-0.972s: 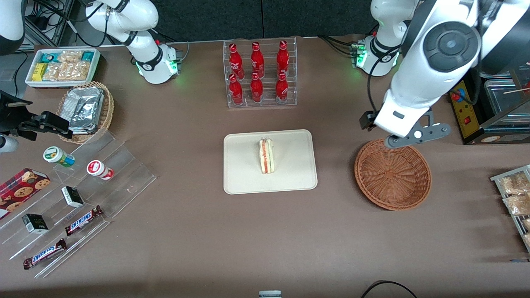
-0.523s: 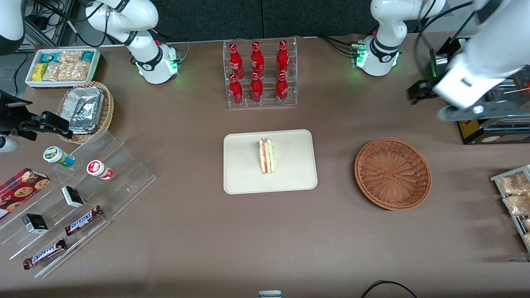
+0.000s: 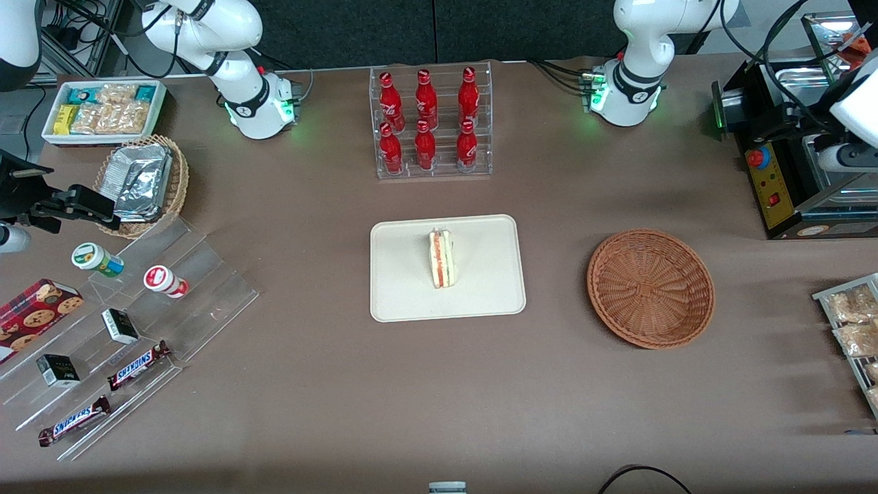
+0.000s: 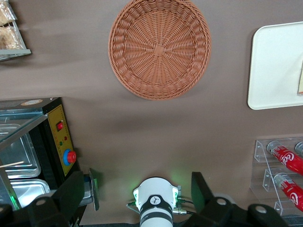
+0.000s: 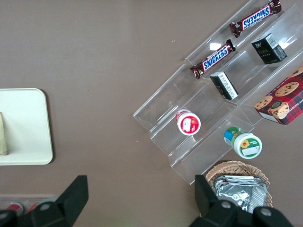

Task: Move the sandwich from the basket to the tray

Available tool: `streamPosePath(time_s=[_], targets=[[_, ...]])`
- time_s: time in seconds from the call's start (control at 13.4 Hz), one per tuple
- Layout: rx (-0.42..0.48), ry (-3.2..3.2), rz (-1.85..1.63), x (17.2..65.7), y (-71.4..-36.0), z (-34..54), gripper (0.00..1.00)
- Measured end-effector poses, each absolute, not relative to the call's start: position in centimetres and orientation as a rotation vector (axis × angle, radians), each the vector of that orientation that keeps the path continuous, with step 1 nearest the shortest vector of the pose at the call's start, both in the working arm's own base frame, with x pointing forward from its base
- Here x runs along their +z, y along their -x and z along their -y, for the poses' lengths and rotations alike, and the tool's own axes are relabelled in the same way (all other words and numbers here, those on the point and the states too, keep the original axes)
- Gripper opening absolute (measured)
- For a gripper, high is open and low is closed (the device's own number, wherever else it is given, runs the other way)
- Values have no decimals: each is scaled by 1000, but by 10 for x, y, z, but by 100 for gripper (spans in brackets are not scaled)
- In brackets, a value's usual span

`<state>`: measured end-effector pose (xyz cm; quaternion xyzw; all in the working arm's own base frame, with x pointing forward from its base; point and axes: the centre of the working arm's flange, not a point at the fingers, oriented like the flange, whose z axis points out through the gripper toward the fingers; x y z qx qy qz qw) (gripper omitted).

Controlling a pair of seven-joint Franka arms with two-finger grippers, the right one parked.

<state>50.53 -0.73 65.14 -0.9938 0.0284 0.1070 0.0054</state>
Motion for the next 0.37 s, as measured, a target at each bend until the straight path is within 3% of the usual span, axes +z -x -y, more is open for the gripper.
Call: streamPosePath(time_s=[0.37], targets=[[350,3103,-83,641,-512,22,100]])
